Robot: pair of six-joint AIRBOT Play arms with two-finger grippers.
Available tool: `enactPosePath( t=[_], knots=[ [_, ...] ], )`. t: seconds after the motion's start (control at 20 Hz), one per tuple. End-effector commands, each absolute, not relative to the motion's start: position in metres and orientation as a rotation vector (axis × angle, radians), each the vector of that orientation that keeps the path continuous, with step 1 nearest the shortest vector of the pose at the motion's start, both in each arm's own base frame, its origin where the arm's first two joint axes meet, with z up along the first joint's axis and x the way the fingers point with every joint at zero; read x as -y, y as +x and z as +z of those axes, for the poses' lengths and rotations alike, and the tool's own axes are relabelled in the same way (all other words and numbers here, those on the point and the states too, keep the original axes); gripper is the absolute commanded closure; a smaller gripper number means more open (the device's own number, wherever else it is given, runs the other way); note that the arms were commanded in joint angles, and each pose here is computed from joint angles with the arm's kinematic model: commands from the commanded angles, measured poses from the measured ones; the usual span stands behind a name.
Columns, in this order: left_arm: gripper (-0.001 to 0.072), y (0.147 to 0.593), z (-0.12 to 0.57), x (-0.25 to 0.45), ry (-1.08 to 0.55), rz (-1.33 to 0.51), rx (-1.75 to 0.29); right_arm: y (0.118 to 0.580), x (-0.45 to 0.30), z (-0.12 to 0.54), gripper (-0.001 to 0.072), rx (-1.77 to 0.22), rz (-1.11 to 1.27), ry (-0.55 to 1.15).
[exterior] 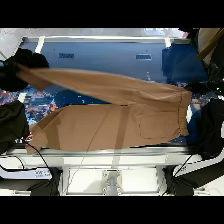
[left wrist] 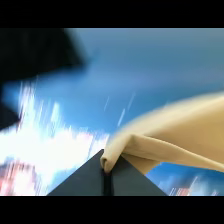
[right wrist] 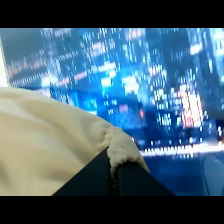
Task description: Fold the clothes and pants, and hang the long-sleeved shirts on hangers.
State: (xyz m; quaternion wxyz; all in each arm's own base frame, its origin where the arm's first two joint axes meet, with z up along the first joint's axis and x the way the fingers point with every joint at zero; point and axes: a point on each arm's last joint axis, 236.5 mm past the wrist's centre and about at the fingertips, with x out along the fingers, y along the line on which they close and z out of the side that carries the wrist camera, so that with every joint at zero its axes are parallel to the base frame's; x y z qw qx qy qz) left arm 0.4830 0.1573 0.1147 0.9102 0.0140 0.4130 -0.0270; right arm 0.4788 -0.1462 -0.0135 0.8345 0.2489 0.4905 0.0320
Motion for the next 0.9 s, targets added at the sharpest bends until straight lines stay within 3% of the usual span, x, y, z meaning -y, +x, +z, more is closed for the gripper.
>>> enactPosePath(
  t=[0.0,0.25,0.7,0.75,0.8,0.85],
  knots=[
    [0.0698,0.429,0.017,-0.183,0.087,0.038,-1.118,0.469,0.136,-0.030,0.0686,-1.095,0.077,0.527],
    [0.0698,0.415,-0.047,-0.176,0.045,0.078,-1.131,0.489,0.126,-0.031,0.0686,-1.044,0.054,0.515],
    [0.0697,0.423,-0.039,-0.204,-0.165,0.337,-1.040,0.508,0.139,-0.022,0.0686,-0.954,-0.035,0.587],
    [0.0657,0.417,-0.042,-0.200,-0.174,0.331,-1.070,0.507,0.139,-0.023,0.0685,-0.957,-0.033,0.587],
    [0.0241,0.410,-0.046,-0.196,-0.183,0.324,-1.109,0.506,0.138,-0.023,0.0683,-0.964,-0.029,0.588],
    [0.0004,0.400,-0.048,-0.191,-0.194,0.315,-1.152,0.503,0.136,-0.024,0.0667,-0.976,-0.024,0.588]
  ],
)
